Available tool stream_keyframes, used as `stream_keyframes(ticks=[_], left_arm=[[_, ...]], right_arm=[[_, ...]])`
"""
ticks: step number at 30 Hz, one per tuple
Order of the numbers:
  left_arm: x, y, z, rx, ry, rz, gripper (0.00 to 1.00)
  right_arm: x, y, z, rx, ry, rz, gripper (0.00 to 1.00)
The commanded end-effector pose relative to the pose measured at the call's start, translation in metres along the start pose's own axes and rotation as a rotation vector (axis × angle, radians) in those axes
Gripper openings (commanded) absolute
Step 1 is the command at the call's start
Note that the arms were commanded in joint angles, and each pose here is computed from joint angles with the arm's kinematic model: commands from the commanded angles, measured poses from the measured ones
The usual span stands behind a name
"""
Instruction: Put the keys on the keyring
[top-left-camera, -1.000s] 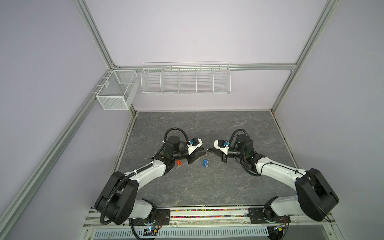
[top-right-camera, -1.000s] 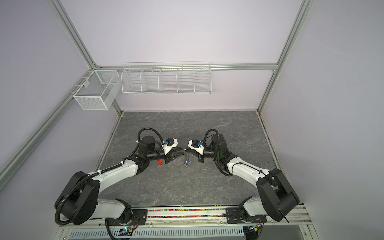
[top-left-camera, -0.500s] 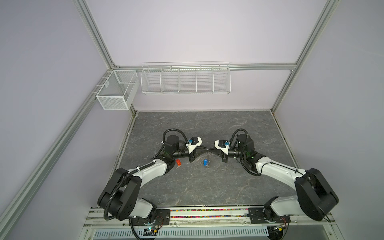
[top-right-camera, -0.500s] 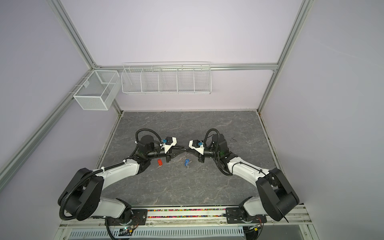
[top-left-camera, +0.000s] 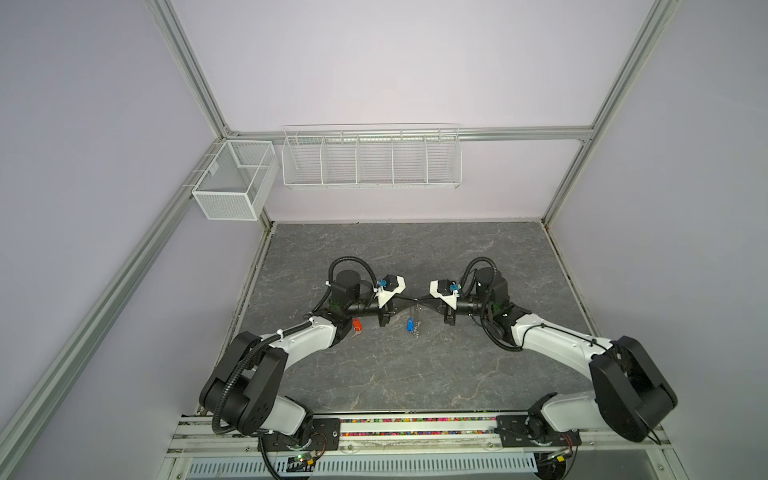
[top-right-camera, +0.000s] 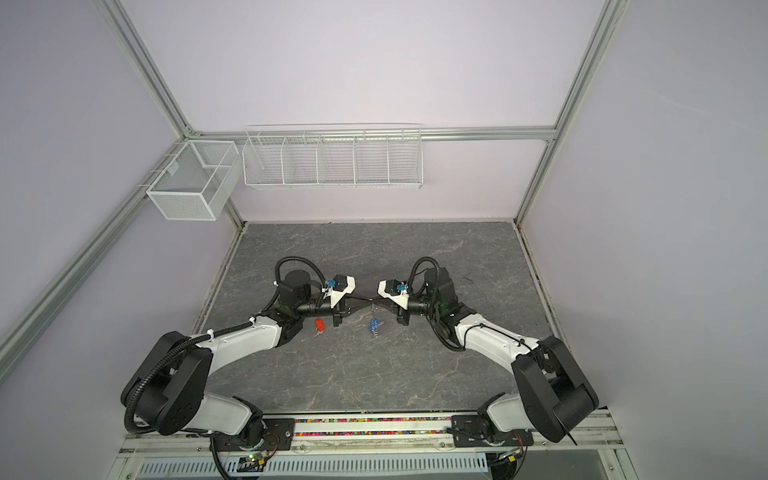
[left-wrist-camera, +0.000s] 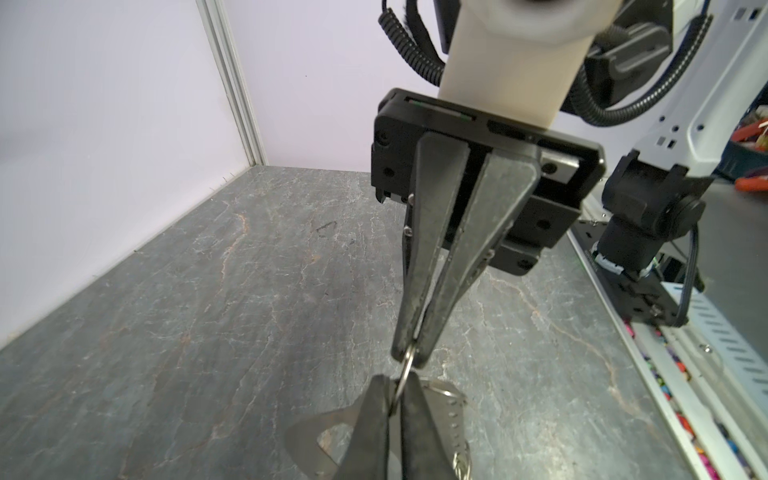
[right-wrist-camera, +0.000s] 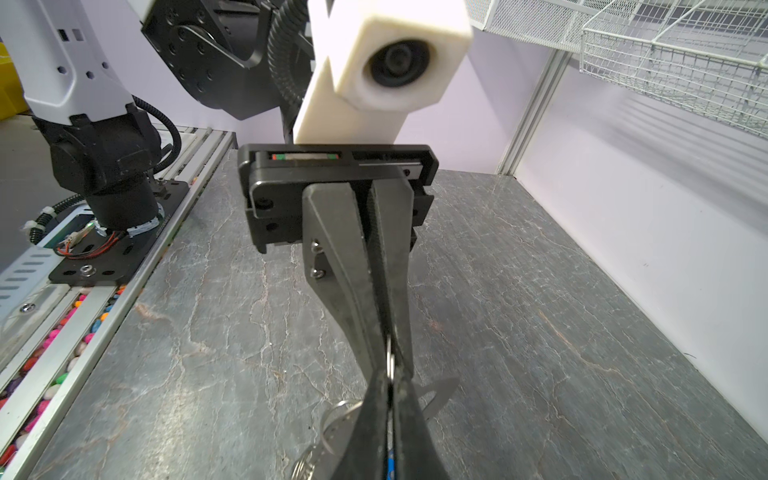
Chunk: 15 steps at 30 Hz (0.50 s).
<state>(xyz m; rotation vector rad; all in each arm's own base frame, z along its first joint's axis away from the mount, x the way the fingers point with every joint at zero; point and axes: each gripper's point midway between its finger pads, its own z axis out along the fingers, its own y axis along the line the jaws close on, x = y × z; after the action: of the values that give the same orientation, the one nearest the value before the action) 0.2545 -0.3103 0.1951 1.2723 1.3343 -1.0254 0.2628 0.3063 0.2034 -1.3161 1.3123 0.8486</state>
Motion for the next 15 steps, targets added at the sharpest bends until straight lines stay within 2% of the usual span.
stream_keyframes(ticks=[1,3,7,9,15], left_arm=[[-0.016,0.004,0.001,0.005,-0.031,0.037,0.0],[-0.021,0.004,0.0,0.002,-0.035,0.049,0.0],[-0.017,0.011,-0.007,-0.053,0.046,0.071,0.0],[-0.013,0.019,-0.016,-0.107,0.109,0.069,0.0],[-0.031,0.06,-0.07,-0.301,0.203,0.078,0.0]], right_arm=[[-0.001,0.003,0.001,-0.03,-0.015,-0.009,0.07],[0.001,0.001,0.002,-0.024,-0.008,-0.001,0.09],[0.005,-0.012,0.001,0.049,0.019,0.005,0.43],[0.006,-0.017,-0.001,0.081,0.029,0.004,0.51],[0.004,-0.023,0.002,0.096,0.057,0.045,0.53]])
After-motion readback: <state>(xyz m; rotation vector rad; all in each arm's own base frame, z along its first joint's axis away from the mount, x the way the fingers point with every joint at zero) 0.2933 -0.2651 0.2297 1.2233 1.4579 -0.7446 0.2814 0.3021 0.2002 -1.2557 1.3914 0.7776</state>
